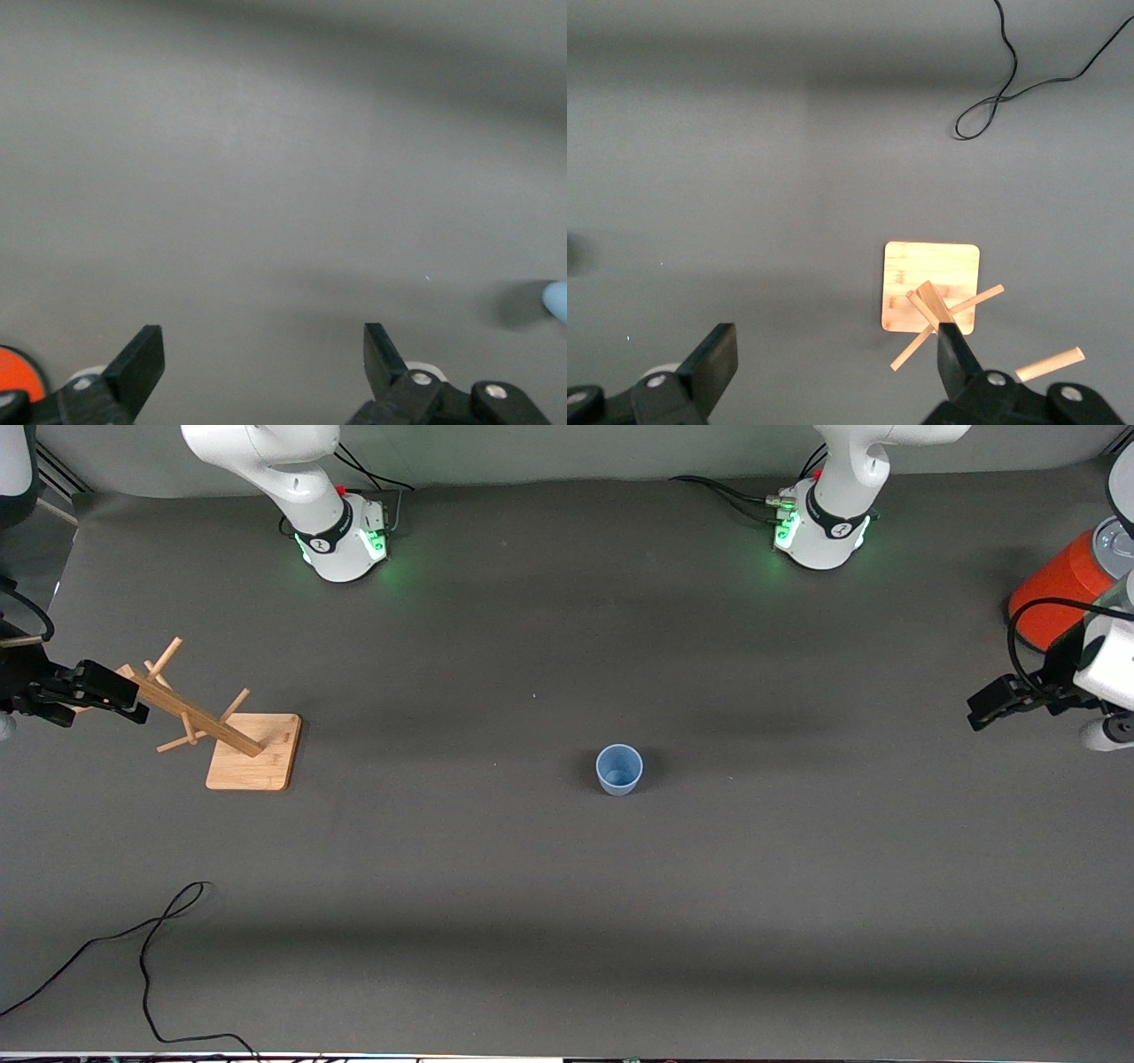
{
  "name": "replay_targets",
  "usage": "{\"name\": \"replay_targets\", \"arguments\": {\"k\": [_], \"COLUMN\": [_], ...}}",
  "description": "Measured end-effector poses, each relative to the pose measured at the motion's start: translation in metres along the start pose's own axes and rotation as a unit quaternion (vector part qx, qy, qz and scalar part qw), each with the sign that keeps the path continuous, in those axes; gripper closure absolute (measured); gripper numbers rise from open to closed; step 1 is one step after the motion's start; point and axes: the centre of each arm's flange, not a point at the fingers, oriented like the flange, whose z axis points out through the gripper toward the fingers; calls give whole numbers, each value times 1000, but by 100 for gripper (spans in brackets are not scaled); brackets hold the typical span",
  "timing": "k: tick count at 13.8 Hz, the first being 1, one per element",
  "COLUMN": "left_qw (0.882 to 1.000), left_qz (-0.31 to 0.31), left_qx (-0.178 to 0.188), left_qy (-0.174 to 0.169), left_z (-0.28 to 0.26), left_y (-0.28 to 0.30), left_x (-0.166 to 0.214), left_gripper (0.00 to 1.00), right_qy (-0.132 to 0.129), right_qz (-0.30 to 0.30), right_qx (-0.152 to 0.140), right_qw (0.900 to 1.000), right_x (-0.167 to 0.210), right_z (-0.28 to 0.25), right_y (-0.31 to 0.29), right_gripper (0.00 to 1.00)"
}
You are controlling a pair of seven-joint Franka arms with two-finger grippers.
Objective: Rotate and upright cup with both arms
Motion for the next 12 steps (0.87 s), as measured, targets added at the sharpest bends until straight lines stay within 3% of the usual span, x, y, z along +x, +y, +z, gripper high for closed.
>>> {"name": "replay_targets", "arguments": {"k": [12], "left_qw": [1000], "left_qz": [7], "left_qx": [-1], "left_qy": [-21], "left_z": [-15], "left_y": [5], "left_x": [6], "left_gripper": [0], "right_qy": [0], "right_qz": [0], "right_qx": [0], "right_qw": [1000], "right_x": [0], "right_z": [0], "right_y": [0], "right_gripper": [0]}}
